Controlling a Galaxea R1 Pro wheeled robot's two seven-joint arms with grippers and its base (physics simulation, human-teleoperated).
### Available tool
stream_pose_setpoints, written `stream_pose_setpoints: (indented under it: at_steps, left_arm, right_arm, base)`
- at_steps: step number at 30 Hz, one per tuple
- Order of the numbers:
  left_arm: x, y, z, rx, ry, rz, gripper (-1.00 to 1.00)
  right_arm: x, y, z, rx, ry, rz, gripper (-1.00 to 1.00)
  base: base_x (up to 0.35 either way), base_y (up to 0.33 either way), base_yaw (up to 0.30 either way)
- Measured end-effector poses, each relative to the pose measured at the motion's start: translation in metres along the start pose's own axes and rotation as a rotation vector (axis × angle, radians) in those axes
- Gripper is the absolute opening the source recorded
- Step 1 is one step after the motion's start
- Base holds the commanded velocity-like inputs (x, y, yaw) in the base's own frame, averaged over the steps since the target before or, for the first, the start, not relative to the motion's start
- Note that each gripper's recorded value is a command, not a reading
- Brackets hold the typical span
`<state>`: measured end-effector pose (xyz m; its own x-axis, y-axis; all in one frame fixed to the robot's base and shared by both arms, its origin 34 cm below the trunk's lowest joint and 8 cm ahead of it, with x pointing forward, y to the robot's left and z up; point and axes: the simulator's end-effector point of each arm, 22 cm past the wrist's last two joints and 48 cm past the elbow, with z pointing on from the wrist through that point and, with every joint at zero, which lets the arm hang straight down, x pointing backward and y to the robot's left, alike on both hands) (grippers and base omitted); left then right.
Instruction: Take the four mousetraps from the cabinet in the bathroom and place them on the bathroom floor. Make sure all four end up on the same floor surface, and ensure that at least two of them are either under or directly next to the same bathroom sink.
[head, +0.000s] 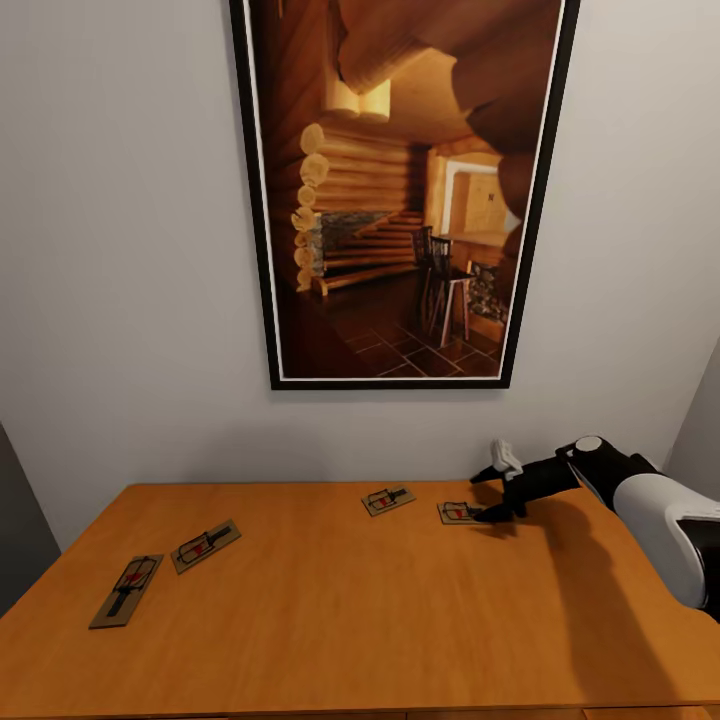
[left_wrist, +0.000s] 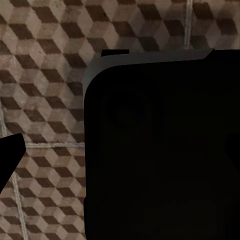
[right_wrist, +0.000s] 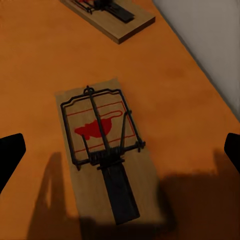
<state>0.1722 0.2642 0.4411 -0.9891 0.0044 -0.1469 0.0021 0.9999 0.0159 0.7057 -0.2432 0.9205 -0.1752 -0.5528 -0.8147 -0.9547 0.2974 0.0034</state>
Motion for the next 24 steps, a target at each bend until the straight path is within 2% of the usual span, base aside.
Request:
stream_pose_setpoints:
  at_steps: [7, 24]
  left_arm:
    - [0.0, 0.0, 0.0, 0.001, 0.0, 0.0, 1.0]
    - [0.0, 0.0, 0.0, 0.001, 0.0, 0.0, 1.0]
  right_arm:
    - [-0.005, -0.004, 0.009, 0.021, -0.003, -0.007, 1.0]
    - [0.003, 0.0, 0.015, 0.01, 0.027, -0.004, 1.0]
  base:
    - [0.0, 0.0, 0.0]
    - [0.0, 0.0, 0.0]
